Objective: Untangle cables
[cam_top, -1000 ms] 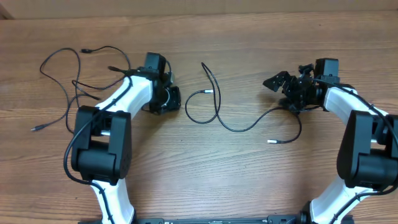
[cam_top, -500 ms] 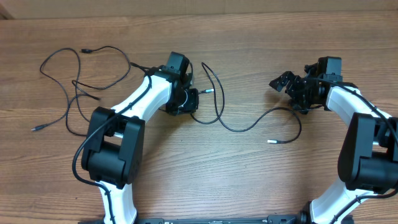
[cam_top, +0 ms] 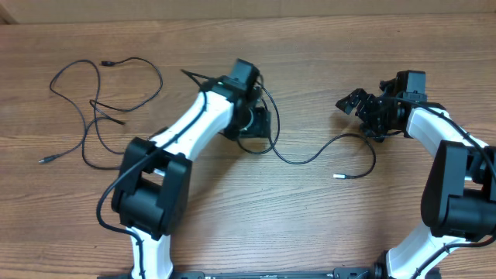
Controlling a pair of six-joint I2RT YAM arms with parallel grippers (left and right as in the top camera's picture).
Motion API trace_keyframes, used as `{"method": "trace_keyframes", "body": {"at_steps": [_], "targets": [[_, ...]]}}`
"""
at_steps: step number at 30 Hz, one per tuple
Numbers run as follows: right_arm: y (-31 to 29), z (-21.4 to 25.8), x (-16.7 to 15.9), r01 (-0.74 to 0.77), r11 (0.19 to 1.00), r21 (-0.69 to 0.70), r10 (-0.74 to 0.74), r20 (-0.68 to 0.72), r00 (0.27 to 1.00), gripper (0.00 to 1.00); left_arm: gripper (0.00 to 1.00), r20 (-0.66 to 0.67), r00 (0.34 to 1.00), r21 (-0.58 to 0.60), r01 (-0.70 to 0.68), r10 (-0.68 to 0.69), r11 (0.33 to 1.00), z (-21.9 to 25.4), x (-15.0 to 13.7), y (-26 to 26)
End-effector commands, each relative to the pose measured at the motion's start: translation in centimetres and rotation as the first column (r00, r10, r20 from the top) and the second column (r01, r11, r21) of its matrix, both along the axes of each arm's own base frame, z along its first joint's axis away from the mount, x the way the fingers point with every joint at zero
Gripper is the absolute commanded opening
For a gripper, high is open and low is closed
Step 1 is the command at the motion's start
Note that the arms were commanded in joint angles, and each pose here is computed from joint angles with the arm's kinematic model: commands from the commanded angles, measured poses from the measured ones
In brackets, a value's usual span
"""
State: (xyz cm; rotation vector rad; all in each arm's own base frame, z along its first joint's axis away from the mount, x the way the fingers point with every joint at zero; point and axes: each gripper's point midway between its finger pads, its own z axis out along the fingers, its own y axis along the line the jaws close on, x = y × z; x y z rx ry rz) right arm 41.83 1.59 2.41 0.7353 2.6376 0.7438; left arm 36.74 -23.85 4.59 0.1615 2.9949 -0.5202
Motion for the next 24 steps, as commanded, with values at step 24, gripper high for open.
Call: {"method": "trace_keyframes", "body": {"at_steps": [24], "targets": [[-1.3,-0.9,-0.3,0.026,0.998,-0.063,-0.028,-0.023,0.999,1.0,0.71,0.148,0.984,0.234,-0.131,0.098,0.963,-2.8,-0.7,-3.1]]}}
